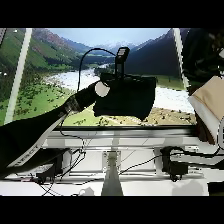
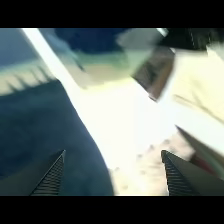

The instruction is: Fold the clothes and pants, and hang the long-sleeved shirts on hangers.

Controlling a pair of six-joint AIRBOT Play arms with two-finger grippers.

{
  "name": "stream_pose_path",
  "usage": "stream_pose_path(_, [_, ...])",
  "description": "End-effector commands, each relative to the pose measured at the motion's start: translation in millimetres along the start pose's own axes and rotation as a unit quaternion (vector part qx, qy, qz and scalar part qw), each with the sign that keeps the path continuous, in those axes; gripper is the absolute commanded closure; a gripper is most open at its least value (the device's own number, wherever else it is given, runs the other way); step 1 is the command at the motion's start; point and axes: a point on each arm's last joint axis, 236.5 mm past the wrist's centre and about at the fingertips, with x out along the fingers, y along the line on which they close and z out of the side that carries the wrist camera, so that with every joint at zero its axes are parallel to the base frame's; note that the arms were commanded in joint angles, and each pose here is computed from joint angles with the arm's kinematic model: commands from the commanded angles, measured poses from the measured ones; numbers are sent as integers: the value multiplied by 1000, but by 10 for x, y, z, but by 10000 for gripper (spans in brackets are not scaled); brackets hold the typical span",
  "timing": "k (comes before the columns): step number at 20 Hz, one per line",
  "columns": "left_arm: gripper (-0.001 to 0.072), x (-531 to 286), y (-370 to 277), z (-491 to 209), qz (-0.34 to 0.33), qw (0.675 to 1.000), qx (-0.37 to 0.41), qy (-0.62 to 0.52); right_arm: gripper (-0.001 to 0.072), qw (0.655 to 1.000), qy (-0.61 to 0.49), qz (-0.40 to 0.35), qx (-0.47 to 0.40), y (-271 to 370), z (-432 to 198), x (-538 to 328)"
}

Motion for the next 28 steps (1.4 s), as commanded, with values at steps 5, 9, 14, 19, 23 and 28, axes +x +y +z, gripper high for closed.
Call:
stream_pose_path(5, [6, -317, 742, 278, 70, 995, 74, 14, 9, 963, 95, 218, 124, 779, -1060, 965])
stream_pose_path(9, [6, -412, 943, 251, 78, 994, 60, 36, 9, 940, 131, 279, 143, 1461, -1248, 1283])
stream_pose_path(14, [6, -424, 969, 248, 80, 994, 59, 38, 127, 957, 96, 266, 71, 2108, -1151, 1532])
stream_pose_path(19, [171, -562, 1212, 303, 107, 990, 81, 47, 678, 966, 33, 252, -39, 2286, -623, 1217])
stream_pose_path(23, [684, -1245, 1616, 391, 158, 977, 108, 98, 679, 985, -72, 155, -29, 1678, 93, 521])
stream_pose_path(28, [684, -2425, 1749, 1141, 233, 966, 108, -8, 679, 977, -201, -23, 64, 168, 349, -879])
